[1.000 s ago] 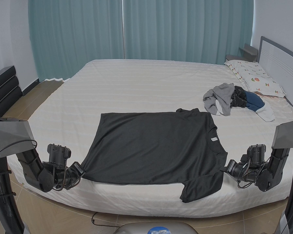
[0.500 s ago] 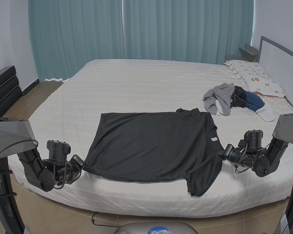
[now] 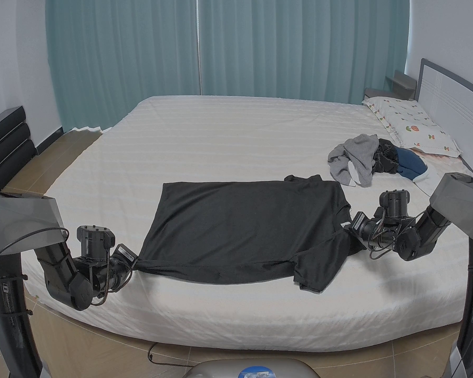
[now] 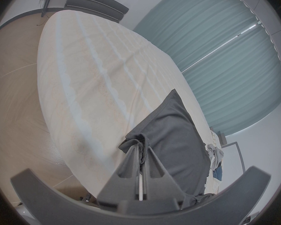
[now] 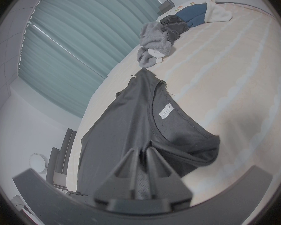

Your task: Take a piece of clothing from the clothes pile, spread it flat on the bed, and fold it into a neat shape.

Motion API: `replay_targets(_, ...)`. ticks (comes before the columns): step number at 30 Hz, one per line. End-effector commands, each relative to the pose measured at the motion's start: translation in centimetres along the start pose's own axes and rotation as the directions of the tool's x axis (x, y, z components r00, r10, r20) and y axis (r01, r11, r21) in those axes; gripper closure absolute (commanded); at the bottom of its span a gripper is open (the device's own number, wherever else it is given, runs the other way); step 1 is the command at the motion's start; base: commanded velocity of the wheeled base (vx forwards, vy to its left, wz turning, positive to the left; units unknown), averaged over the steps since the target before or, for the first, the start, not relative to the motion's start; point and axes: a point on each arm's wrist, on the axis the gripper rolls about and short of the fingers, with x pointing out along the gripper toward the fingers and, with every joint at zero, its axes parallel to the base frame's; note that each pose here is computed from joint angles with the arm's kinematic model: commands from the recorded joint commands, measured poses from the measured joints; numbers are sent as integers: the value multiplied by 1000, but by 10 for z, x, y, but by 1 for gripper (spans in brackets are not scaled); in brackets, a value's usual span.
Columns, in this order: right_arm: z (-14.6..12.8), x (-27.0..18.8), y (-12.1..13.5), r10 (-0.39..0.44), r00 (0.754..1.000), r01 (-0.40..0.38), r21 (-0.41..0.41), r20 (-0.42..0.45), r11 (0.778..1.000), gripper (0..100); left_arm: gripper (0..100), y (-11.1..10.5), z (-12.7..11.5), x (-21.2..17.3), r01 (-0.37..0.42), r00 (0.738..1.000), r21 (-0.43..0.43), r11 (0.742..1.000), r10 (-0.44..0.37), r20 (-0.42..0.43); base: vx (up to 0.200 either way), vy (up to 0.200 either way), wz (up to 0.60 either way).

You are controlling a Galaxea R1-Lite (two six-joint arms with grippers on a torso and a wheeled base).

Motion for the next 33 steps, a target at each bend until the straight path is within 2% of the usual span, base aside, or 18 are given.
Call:
replay_targets(1,-11,15,-8,-14,1000,14,0,-27,1000,0,100,4,-3,4,-14,1000,2,1000,14,-7,0,0,0)
replay_targets(5,-10,10,-6,-10,999,10,-1,-30,1000,0,100,4,-3,4,-15,1000,2,1000,15,-8,0,0,0)
replay_targets(7,-2,0,-2,-4,1000,4,-1,-12,1000,0,100,4,-3,4,-15,1000,2,1000,15,-8,0,0,0)
replay_targets(11,-1,-21,3,13,999,-13,-5,-33,1000,0,100,5,-3,4,-16,1000,2,1000,16,-10,0,0,0)
replay_targets(16,-15,-45,2,24,994,-28,-36,-107,999,0,100,5,-3,4,-16,1000,4,1000,16,-10,0,0,0)
replay_targets(19,-30,-51,-6,-4,987,-6,-61,-163,998,0,100,5,-4,4,-17,1000,4,1000,17,-11,0,0,0)
replay_targets(23,-51,-47,-8,-25,974,10,-68,-227,998,0,100,5,-3,3,-16,1000,4,1000,16,-10,0,0,0)
replay_targets(33,-78,-25,-1,-29,956,8,-74,-291,997,0,100,5,-4,3,-16,1000,4,1000,16,-12,0,0,0)
